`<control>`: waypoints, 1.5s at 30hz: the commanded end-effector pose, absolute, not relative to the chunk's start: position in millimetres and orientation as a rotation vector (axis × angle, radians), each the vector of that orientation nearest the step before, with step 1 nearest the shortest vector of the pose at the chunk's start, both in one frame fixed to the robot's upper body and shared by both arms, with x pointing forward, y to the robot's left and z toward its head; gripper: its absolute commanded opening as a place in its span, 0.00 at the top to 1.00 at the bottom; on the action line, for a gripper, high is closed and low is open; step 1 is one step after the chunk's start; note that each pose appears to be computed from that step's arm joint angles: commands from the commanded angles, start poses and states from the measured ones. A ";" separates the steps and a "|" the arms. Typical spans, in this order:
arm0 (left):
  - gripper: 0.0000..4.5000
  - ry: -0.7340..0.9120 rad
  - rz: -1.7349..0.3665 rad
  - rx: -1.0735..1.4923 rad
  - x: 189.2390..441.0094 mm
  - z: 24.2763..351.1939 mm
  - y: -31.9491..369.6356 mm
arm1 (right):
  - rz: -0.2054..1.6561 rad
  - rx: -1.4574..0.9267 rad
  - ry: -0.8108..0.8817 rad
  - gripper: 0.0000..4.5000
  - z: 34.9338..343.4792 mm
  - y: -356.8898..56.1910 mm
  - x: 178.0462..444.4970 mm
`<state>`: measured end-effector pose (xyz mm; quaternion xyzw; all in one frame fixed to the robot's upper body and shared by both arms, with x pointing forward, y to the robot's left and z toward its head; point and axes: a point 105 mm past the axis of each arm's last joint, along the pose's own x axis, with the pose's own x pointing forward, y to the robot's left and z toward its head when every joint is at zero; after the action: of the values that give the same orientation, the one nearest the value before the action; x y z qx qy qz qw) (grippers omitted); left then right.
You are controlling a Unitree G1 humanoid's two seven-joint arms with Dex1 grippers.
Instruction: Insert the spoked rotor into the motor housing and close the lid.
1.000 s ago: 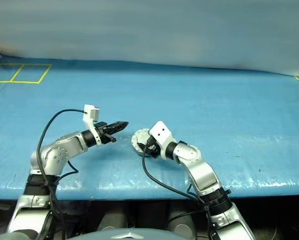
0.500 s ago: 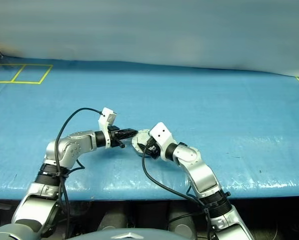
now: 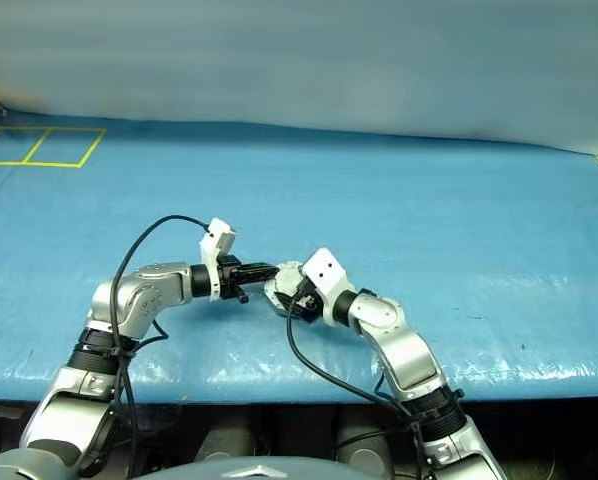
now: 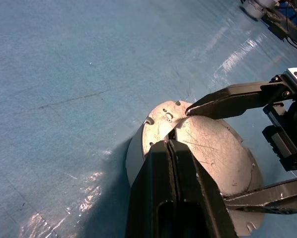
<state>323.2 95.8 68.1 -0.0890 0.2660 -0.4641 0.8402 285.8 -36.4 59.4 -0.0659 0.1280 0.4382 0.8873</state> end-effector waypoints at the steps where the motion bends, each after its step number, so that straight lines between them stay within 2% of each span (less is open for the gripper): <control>1: 1.00 0.617 -1.020 -0.172 312.8 56.4 87.0 | 0.910 -0.061 0.374 0.01 36.4 -44.9 267.5; 3: 1.00 0.618 -1.021 -0.164 312.7 55.9 87.0 | 0.856 -0.060 0.368 0.01 35.5 -59.9 262.0; 7: 1.00 0.619 -1.022 -0.164 312.7 55.0 87.7 | 0.825 0.113 0.323 0.01 52.8 -75.9 244.4; 10: 1.00 0.622 -1.025 -0.160 312.7 52.8 88.0 | 0.768 0.348 0.230 0.01 82.6 -86.0 237.7; 12: 1.00 0.622 -1.028 -0.158 312.8 52.3 87.2 | 0.707 0.499 0.222 0.01 89.0 -90.6 238.3; 16: 1.00 0.619 -1.034 -0.155 313.5 52.2 85.8 | 0.582 0.738 0.329 0.01 74.1 -86.4 239.7; 21: 1.00 0.619 -1.029 -0.146 314.4 51.2 85.8 | 0.562 0.941 0.443 0.01 61.9 -65.0 239.5; 30: 1.00 0.616 -1.010 -0.149 313.1 50.8 91.5 | 0.552 1.205 0.479 0.01 61.7 -52.2 249.9; 34: 1.00 0.617 -1.002 -0.151 311.8 50.2 93.2 | 0.543 1.385 0.478 0.21 66.8 -51.0 250.8; 38: 1.00 0.618 -0.999 -0.157 311.5 49.8 93.3 | 0.554 1.383 0.558 0.52 60.7 -46.8 243.1; 42: 1.00 0.618 -0.999 -0.160 311.8 50.0 93.4 | 0.544 1.337 0.646 0.73 50.5 -45.6 234.5; 45: 1.00 0.604 -0.996 -0.162 314.3 53.2 94.1 | 0.529 1.306 0.679 0.75 45.2 -47.7 231.3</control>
<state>320.2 97.9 63.3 -0.0754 0.2636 -0.4667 0.8408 239.6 -59.6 45.1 0.5951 0.2844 0.2215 0.7182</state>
